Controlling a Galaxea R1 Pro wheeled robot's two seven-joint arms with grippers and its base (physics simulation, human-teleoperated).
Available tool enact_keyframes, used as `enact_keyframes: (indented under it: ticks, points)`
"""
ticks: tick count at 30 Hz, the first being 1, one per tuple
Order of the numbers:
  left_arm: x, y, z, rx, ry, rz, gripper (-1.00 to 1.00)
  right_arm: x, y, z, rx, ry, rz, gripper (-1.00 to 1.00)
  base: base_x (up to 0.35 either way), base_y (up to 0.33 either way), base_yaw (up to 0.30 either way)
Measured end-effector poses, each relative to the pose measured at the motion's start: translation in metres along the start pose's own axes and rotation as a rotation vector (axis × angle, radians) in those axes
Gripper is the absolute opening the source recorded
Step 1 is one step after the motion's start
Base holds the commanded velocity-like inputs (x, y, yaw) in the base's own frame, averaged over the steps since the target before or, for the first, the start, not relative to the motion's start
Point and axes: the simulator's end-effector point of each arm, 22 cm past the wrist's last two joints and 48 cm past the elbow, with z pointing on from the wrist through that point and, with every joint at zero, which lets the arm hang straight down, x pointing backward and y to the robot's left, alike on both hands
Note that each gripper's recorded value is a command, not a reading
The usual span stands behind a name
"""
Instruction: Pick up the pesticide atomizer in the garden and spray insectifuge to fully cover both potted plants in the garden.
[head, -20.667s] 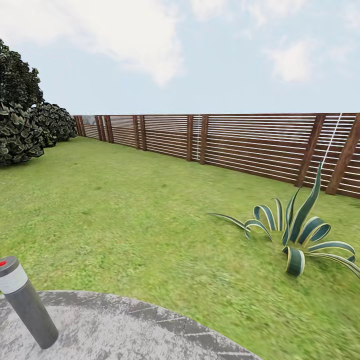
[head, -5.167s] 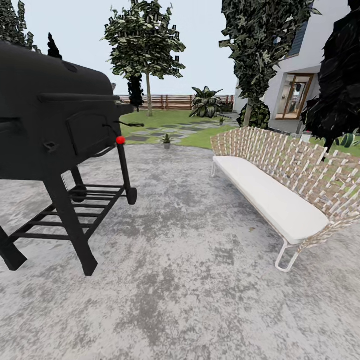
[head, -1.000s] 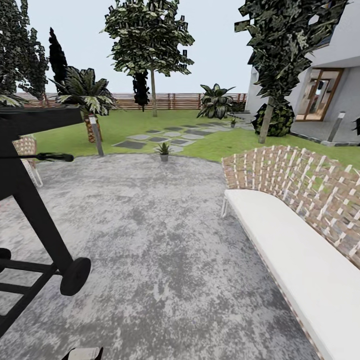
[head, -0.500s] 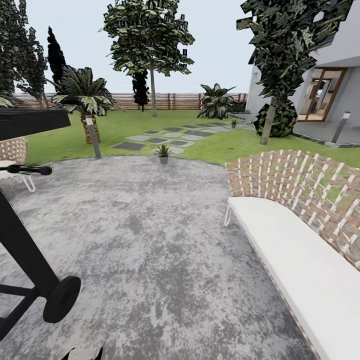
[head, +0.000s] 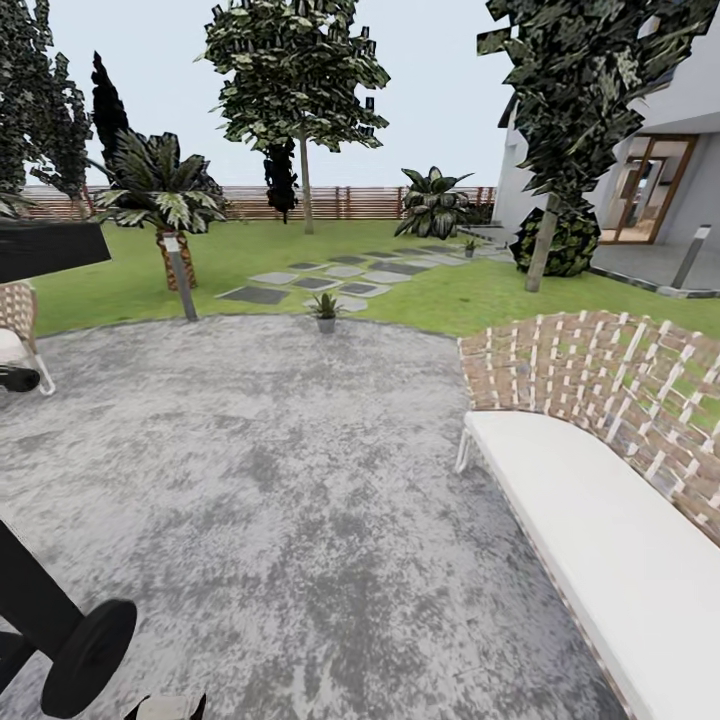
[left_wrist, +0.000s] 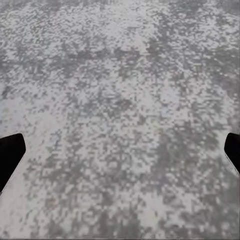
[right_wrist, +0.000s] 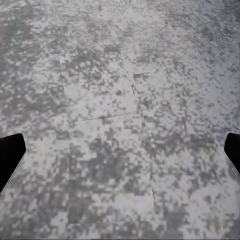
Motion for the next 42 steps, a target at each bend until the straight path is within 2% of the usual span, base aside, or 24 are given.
enact_keyframes:
  ticks: [42]
  points:
    - [-0.0002,-0.0009,0.0000,0.000,-0.001,-0.002,1.00,-0.0001,0.0005,0.0000,-0.001,0.000,0.000,1.00,0.340,0.000,0.000]
